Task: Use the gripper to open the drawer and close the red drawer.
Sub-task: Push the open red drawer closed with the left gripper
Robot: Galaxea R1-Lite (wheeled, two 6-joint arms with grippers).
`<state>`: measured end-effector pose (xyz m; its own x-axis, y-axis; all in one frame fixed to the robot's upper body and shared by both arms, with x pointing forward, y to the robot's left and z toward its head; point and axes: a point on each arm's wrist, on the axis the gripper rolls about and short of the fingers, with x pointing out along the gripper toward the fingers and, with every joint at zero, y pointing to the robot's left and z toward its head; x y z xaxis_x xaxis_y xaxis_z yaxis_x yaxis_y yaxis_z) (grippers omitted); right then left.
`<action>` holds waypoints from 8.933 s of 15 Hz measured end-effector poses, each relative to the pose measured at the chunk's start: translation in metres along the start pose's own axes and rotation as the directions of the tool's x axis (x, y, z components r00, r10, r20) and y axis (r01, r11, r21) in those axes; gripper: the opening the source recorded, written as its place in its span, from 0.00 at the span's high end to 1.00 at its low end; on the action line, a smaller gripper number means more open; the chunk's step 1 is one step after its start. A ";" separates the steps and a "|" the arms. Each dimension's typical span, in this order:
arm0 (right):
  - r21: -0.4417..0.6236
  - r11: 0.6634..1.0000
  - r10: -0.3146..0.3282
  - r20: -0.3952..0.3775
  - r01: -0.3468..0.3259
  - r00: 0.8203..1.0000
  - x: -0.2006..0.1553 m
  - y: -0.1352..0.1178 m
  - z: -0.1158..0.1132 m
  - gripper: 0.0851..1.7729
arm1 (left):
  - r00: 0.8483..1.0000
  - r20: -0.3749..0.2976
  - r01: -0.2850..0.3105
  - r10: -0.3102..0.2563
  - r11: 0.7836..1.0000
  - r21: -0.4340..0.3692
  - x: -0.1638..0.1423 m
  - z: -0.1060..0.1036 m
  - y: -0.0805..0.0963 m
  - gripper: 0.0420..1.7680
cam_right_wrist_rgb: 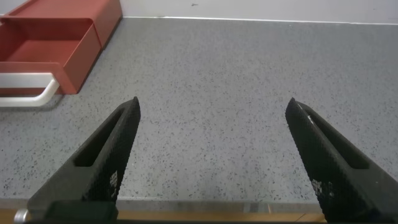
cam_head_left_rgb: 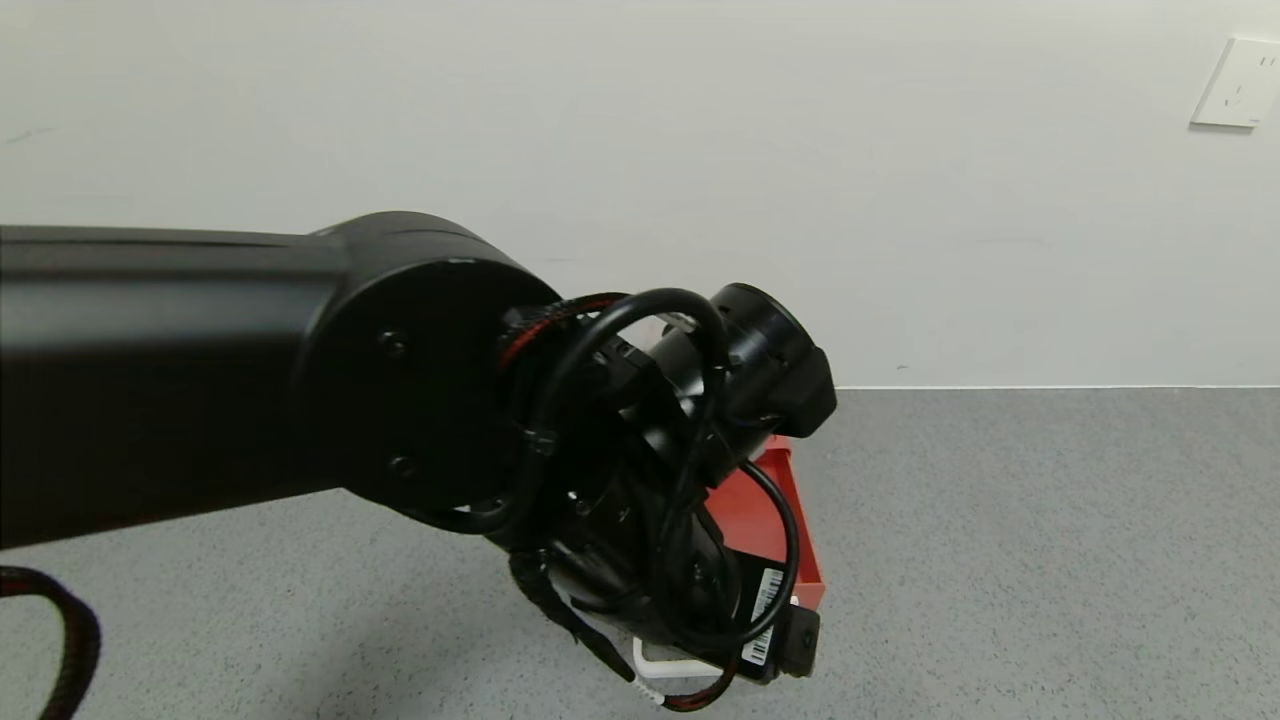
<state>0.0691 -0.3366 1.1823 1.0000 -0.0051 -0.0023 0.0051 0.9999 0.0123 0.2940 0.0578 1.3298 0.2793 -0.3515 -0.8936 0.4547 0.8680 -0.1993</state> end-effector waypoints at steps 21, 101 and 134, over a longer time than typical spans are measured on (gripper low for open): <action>0.000 1.000 0.000 0.001 0.000 1.000 0.000 0.000 0.000 0.04 | 0.970 0.024 0.242 -0.243 0.970 0.036 0.113 0.029 -0.039 0.01; 0.000 1.000 0.000 0.001 0.000 1.000 0.000 0.000 0.000 0.04 | 0.890 0.138 -0.356 0.434 0.853 -0.382 0.159 0.012 0.005 0.01; -0.001 1.000 0.000 0.001 0.000 1.000 0.000 0.000 0.000 0.04 | 0.866 0.216 -0.368 0.451 0.867 -0.336 0.171 0.070 0.048 0.01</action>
<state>0.0691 -0.3366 1.1823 1.0000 -0.0047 -0.0017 0.0047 0.9999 0.0115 0.4227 0.0152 1.1959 0.6299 0.0116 -0.7766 0.0075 0.9998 0.0210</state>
